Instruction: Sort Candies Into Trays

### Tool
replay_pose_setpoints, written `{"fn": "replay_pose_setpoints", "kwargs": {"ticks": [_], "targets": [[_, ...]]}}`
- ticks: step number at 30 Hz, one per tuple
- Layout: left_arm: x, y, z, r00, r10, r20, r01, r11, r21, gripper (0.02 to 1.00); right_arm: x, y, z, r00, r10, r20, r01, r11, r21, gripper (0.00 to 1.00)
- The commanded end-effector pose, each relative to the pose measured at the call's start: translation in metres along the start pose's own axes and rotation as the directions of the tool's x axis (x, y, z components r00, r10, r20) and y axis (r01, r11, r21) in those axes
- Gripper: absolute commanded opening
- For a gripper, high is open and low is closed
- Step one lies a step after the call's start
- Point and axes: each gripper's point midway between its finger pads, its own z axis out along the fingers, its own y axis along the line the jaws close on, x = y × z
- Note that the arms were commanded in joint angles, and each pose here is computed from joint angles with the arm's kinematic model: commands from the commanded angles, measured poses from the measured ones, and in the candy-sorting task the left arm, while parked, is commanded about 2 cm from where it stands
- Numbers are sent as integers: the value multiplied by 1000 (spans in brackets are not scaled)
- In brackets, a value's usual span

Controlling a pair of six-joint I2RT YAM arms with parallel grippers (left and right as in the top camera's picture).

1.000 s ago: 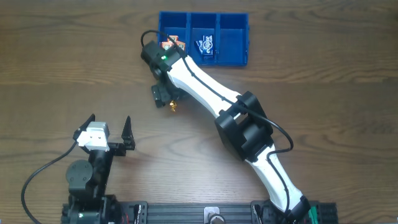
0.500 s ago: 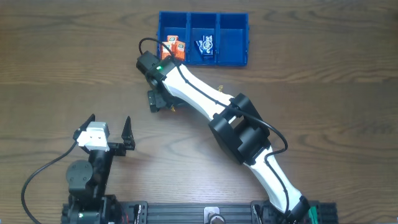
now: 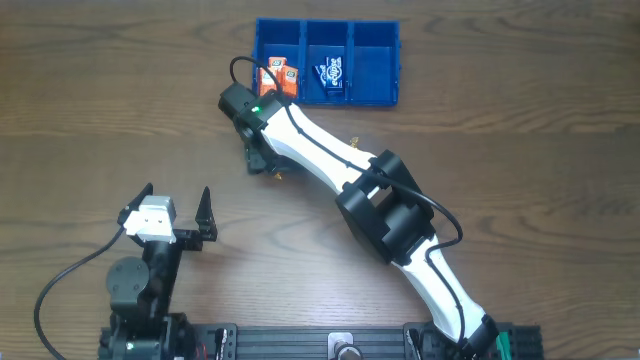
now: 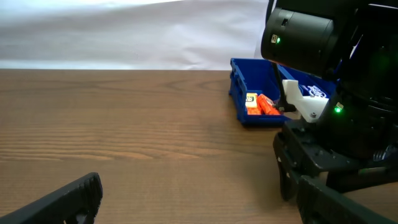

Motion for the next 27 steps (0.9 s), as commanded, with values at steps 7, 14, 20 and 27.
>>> {"fn": "replay_pose_setpoints", "kwargs": {"ticks": [7,14,20,27], "targets": [[17,-2,1,999,9,-47,-8,1000,16,998,5,-3,17,1000,-6,-16,7,999,36,527],[17,-2,1,999,9,-47,-8,1000,16,998,6,-4,21,1000,-6,-22,7,999,41,441],[17,-2,1,999,9,-47,-8,1000,16,998,6,-4,22,1000,-7,-22,8,999,40,220],[17,-2,1,999,9,-47,-8,1000,16,998,5,-3,20,1000,-11,-18,12,999,37,47]]}}
